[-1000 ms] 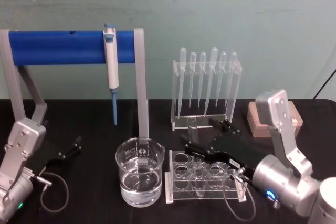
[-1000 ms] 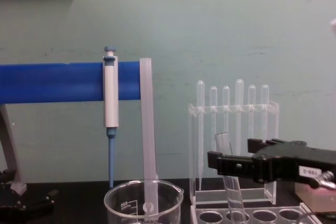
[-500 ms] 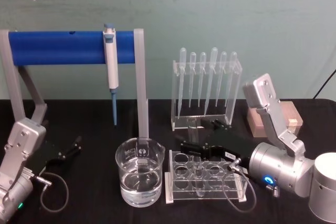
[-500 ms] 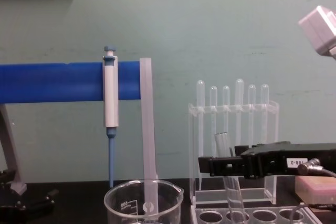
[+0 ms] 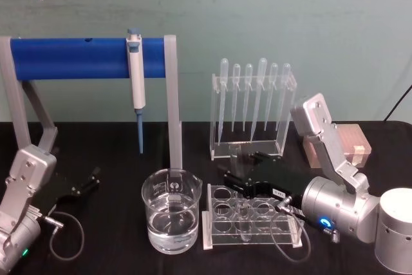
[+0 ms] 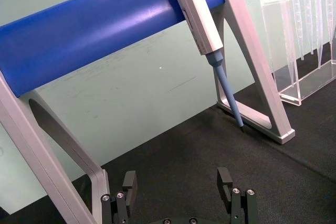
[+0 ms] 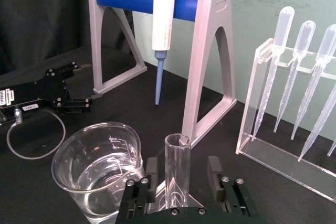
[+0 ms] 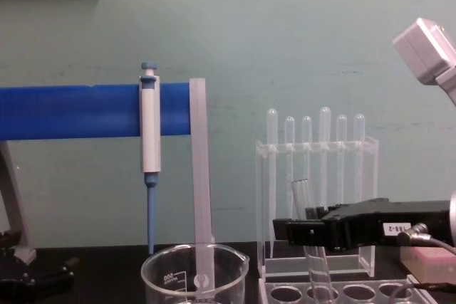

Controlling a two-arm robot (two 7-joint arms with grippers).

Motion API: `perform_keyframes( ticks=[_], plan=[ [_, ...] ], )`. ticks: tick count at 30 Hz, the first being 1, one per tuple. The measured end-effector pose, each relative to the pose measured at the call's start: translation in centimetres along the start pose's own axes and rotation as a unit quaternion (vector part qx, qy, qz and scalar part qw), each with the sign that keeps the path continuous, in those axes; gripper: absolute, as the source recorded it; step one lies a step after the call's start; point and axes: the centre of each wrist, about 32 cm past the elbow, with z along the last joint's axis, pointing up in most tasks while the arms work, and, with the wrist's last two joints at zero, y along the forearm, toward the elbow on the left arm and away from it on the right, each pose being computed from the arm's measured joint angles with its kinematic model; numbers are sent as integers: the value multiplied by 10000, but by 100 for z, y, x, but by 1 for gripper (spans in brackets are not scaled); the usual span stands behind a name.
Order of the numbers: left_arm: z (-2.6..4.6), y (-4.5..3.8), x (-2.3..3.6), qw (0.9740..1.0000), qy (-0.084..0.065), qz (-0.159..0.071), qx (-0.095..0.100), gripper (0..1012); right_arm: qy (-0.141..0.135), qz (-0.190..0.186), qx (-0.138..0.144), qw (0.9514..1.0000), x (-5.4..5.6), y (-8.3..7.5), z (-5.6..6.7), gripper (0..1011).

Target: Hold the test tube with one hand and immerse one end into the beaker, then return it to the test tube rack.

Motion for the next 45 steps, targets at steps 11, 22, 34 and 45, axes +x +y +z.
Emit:
perform_keyframes(
  ticks=[11, 22, 34, 45],
  plan=[
    [0, 0, 0, 10000, 0, 0, 0, 1000, -44, 20, 125, 9999, -46, -26, 34, 287],
    [0, 0, 0, 10000, 0, 0, 0, 1000, -111, 5, 338, 9994, -67, -92, 109, 225],
    [0, 0, 0, 10000, 0, 0, 0, 1000, -275, -164, 1064, 9938, -91, -294, 319, 225],
    [0, 0, 0, 10000, 0, 0, 0, 1000, -344, -148, 1276, 9911, -123, -369, 395, 225]
  ],
)
